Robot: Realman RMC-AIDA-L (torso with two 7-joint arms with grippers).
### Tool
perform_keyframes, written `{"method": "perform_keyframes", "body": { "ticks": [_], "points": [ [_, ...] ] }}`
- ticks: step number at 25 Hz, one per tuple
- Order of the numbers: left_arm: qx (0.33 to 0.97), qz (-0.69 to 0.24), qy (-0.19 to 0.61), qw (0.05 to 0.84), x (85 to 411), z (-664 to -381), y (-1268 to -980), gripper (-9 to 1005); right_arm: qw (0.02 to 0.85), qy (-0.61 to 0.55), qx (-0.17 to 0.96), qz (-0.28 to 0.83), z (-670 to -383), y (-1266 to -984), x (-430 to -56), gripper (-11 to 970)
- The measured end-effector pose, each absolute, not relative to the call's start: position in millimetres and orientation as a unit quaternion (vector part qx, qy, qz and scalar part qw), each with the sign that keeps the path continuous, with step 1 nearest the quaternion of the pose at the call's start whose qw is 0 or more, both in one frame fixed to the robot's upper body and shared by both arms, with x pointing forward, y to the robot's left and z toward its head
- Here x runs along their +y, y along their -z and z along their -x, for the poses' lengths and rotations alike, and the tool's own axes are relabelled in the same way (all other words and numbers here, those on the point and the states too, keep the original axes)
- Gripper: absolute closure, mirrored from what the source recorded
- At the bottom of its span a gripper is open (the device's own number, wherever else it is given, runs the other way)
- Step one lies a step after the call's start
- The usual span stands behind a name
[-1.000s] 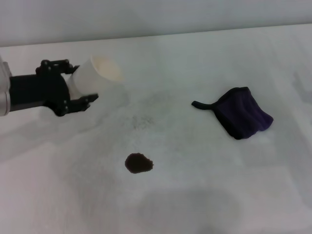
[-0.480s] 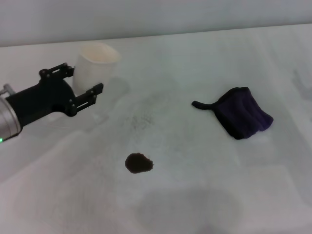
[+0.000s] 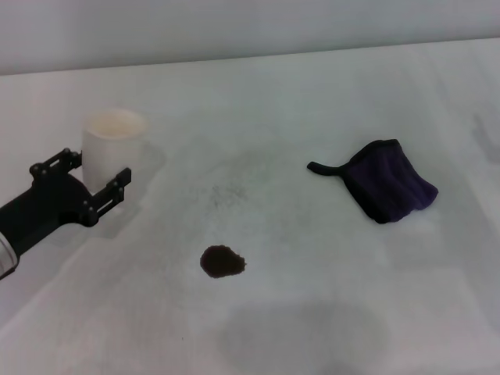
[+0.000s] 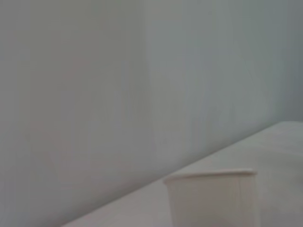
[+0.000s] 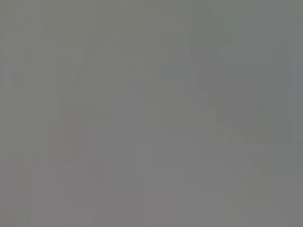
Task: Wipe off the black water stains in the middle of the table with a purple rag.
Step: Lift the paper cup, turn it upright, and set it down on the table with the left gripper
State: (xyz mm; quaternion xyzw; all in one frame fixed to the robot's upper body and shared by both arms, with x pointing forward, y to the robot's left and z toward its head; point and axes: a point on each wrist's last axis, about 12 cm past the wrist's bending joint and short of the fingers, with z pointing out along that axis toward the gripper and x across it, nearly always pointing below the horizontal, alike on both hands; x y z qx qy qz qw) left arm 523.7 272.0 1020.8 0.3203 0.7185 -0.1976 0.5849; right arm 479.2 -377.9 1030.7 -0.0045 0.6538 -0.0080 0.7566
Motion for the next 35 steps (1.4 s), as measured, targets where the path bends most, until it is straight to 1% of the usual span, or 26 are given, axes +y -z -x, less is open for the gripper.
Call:
{"method": "perform_keyframes", "body": {
  "ticks": [5,10,24,31,35],
  "points": [
    [0.734,-0.312,0.189,0.573,273,-515,-1008,369,0.754,0.002,0.656,0.015,-481,-1030,-375,94],
    [0.74,-0.315,0.185,0.565,274,-509,-1001,369,0.752,0.0,0.659,0.015,-481,-1029,-373,94],
    [0.754,-0.329,0.164,0.544,273,-498,-986,364,0.752,-0.005,0.658,0.016,-484,-1030,-372,94],
    [0.757,-0.315,0.153,0.552,276,-493,-983,363,0.755,-0.008,0.656,0.018,-488,-1032,-370,94],
    [0.757,-0.312,0.146,0.555,278,-493,-983,284,0.754,-0.009,0.656,0.02,-488,-1032,-369,94]
  ]
}}
